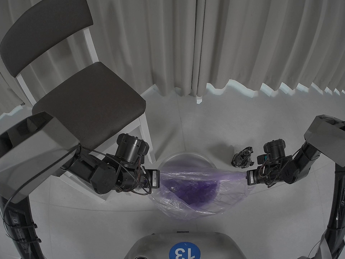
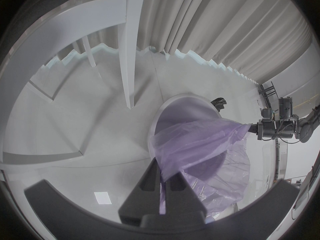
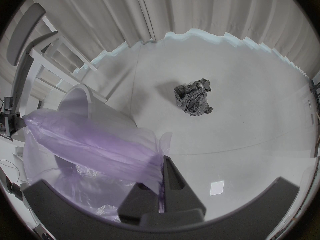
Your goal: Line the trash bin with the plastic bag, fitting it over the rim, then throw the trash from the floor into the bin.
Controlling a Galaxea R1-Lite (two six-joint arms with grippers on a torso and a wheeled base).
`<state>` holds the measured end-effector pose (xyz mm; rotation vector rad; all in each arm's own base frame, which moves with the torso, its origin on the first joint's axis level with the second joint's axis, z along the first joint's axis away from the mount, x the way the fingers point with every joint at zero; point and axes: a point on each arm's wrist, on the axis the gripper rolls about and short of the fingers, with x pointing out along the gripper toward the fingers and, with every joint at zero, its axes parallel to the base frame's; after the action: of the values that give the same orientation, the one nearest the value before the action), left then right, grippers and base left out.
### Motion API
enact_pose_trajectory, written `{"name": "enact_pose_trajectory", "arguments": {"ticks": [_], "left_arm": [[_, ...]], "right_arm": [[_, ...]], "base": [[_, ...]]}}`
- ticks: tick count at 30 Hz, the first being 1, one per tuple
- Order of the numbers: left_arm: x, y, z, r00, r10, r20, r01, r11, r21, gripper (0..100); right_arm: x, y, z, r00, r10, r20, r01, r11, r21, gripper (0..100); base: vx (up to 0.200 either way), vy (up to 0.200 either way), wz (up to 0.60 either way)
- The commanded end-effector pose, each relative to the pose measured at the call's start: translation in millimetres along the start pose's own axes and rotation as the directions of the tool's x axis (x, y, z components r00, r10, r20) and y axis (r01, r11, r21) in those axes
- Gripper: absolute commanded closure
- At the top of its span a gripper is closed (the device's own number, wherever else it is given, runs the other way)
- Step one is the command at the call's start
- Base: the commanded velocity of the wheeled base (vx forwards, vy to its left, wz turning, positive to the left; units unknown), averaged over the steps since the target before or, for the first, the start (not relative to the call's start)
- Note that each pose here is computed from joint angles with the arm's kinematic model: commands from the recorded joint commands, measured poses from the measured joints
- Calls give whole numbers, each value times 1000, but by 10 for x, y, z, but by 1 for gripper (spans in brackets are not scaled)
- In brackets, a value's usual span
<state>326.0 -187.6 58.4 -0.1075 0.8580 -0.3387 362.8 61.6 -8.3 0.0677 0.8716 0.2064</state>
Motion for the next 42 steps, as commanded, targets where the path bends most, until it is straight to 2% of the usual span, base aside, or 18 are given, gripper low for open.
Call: {"name": "enact_pose_trajectory", "arguments": {"ticks": [1, 6, 13, 17, 23, 31, 37, 42], "left_arm": [[15, 54, -36, 1000, 14, -15, -14, 1000, -10, 100], [27, 171, -60, 999, 37, -30, -38, 999, -24, 100], [74, 315, -97, 996, 70, -50, -72, 997, -42, 100], [124, 332, -72, 997, 64, -38, -65, 997, -50, 100], [371, 300, 1, 998, 20, 59, -17, 999, -43, 100], [456, 300, 73, 997, 14, 78, -10, 999, -47, 100], [418, 380, 16, 998, 33, 60, -30, 998, -56, 100], [400, 467, -8, 997, 49, 52, -45, 997, -70, 100]], "right_arm": [[-162, 134, 71, 999, 24, 35, -23, 999, -26, 100], [-217, 333, 31, 998, 60, 28, -58, 996, -66, 100], [-229, 590, -230, 995, 91, -50, -96, 989, -112, 100], [-231, 575, -203, 995, 89, -40, -93, 990, -107, 100], [-260, 490, -66, 997, 78, 8, -77, 995, -60, 100], [-441, 355, 135, 994, 65, 85, -63, 998, -28, 100], [-501, 360, 20, 996, 64, 54, -63, 997, -37, 100], [-489, 520, -237, 996, 83, -27, -84, 994, -67, 100]], "base": [[0, 0, 0], [0, 0, 0], [0, 0, 0], [0, 0, 0], [0, 0, 0], [0, 0, 0], [0, 0, 0], [0, 0, 0]]}}
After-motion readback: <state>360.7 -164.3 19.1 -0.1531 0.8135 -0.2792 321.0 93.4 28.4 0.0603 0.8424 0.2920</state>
